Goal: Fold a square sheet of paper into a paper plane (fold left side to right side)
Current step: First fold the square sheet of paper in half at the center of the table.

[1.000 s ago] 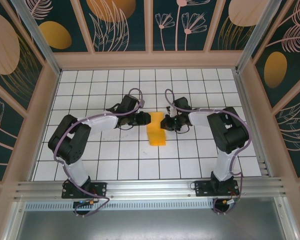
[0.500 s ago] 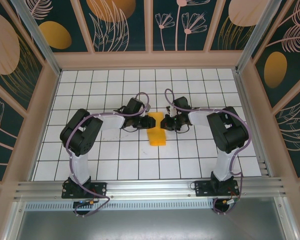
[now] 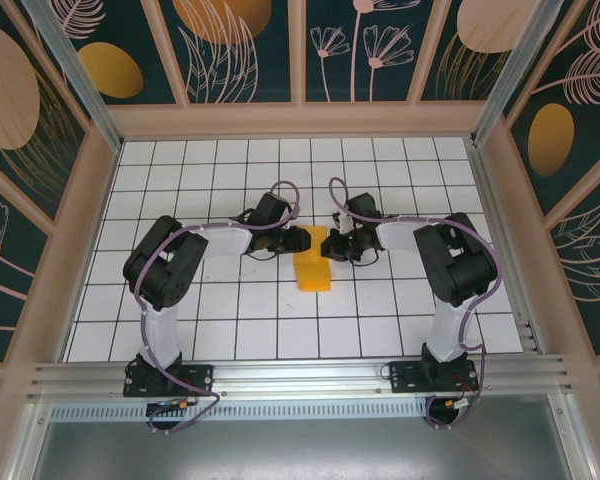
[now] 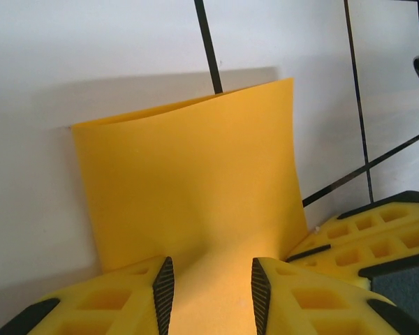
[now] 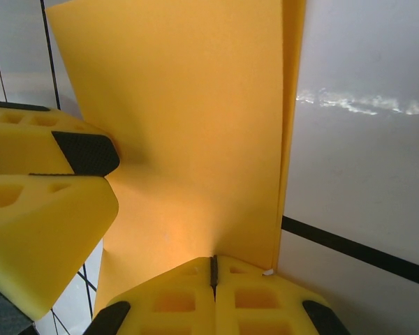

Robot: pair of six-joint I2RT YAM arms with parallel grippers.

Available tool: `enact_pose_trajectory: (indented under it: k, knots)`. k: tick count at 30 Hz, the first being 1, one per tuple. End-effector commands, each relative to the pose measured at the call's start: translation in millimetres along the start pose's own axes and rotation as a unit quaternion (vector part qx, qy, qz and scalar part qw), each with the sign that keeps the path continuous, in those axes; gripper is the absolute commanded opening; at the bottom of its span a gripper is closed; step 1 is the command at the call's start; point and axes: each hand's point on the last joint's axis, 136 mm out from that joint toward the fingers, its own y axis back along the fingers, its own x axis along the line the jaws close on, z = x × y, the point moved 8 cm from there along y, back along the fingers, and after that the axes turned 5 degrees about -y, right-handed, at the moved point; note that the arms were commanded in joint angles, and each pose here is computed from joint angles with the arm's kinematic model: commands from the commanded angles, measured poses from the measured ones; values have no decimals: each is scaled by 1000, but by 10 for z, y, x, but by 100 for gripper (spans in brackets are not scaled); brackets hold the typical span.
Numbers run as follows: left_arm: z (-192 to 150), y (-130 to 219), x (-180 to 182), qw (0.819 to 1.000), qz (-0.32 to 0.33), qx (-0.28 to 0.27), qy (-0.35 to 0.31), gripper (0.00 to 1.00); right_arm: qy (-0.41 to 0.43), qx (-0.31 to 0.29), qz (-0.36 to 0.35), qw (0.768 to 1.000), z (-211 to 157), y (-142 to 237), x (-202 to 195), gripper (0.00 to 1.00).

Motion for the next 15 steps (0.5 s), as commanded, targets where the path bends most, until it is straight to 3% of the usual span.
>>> enact_pose_trajectory:
  k: [1, 15]
  knots:
    - [70, -51, 122, 999, 28, -6, 15, 38, -40, 42, -127, 990, -274, -192, -519, 1]
    - [194, -104, 157, 999, 29, -15, 20, 40, -41, 48, -133, 989, -297, -212, -552, 1]
